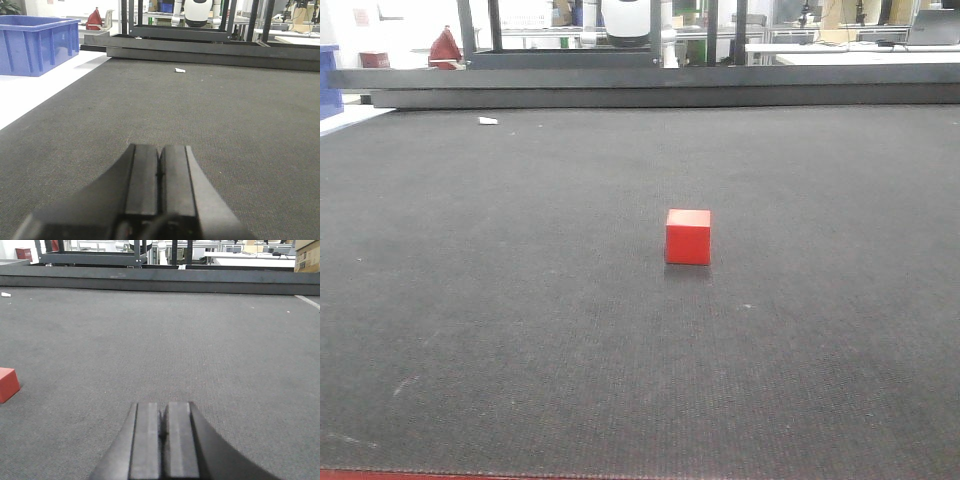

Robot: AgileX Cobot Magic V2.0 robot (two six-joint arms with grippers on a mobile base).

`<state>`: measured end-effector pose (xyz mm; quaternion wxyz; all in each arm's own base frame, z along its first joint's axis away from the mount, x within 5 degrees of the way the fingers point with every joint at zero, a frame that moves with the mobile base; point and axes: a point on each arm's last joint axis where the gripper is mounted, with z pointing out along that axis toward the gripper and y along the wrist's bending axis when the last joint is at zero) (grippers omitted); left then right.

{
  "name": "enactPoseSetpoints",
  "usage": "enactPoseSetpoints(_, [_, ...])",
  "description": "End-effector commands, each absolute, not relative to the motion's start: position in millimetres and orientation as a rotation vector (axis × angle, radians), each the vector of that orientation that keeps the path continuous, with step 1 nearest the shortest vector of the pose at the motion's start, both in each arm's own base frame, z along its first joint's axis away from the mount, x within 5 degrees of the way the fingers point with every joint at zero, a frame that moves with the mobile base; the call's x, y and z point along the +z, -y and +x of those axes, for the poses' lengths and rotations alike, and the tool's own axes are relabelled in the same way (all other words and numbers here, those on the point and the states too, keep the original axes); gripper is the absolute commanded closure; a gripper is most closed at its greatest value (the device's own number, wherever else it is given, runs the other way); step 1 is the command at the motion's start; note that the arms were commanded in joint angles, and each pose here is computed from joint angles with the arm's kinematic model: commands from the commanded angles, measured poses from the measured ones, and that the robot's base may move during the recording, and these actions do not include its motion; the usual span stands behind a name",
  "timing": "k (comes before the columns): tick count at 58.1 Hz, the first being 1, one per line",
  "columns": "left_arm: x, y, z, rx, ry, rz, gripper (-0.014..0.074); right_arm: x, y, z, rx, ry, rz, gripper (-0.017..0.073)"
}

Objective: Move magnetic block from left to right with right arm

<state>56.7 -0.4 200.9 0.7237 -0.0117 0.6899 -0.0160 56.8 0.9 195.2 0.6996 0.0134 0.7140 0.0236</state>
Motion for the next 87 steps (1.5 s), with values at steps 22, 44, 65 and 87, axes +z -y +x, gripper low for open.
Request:
enactPoseSetpoints(22, [206.6, -0.4, 55.4, -0.039, -1.435, -0.038, 0.0720, 204.6, -0.6, 55.0, 0.039, -1.482, 0.019, 0.0498])
enactPoseSetpoints(44, [206.6, -0.4, 55.4, -0.039, -1.435, -0.038, 0.0720, 204.6, -0.6, 55.0, 0.039, -1.482, 0.019, 0.0498])
enactPoseSetpoints(65, [206.6, -0.4, 55.4, -0.039, -1.435, -0.038, 0.0720, 236.2, -0.5, 49.0, 0.064, -1.382, 0.039, 0.0498])
enactPoseSetpoints(87, [206.6, -0.4, 55.4, -0.039, -1.435, -0.038, 0.0720, 329.3, -2.8, 65.5, 0.108, -1.540, 0.052, 0.0094])
